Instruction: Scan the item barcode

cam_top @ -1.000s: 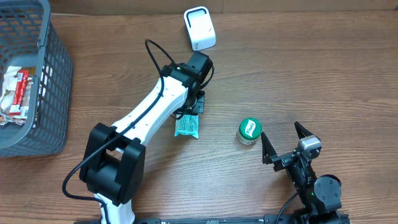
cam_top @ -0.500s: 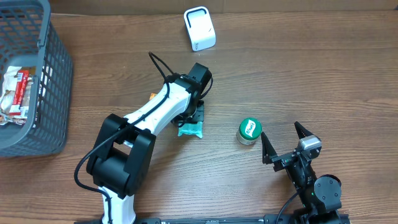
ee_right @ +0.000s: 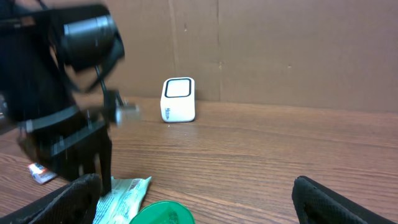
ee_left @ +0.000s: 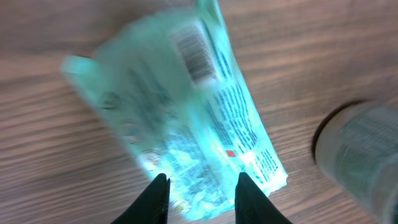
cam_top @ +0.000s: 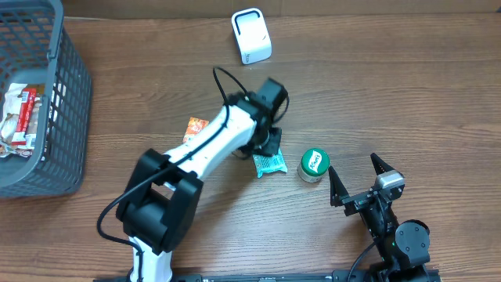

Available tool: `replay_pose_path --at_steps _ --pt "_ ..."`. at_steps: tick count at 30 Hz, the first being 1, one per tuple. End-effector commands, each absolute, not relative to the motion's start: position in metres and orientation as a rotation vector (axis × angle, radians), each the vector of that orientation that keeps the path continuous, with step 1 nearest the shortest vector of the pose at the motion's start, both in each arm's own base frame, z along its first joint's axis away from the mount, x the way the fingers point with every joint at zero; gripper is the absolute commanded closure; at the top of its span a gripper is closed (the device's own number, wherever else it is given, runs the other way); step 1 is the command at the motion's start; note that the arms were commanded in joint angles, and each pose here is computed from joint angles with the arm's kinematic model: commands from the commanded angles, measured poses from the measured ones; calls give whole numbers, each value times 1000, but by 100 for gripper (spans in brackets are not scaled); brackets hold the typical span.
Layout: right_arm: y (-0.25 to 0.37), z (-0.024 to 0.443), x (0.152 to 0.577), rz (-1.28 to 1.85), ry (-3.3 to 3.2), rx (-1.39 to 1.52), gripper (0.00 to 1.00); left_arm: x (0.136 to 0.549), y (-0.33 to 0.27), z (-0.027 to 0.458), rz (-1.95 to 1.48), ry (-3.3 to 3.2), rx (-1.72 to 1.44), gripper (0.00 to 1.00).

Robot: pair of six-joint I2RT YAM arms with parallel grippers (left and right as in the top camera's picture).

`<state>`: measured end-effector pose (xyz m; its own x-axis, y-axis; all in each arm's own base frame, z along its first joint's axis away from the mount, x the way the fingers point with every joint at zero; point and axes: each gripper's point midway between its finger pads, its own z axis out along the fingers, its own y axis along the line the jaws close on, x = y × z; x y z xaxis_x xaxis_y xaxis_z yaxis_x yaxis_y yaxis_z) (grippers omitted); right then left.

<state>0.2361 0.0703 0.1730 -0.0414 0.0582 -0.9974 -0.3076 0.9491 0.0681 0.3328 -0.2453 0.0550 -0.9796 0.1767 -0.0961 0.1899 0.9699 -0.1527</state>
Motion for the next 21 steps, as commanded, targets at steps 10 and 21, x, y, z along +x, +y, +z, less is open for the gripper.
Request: replay_pose_path --at_steps 10,21 --pt "71 171 236 304 1585 -197 0 394 -76 138 211 2915 0 35" --pt "71 171 236 304 1585 -197 0 387 -47 81 -117 3008 116 46"
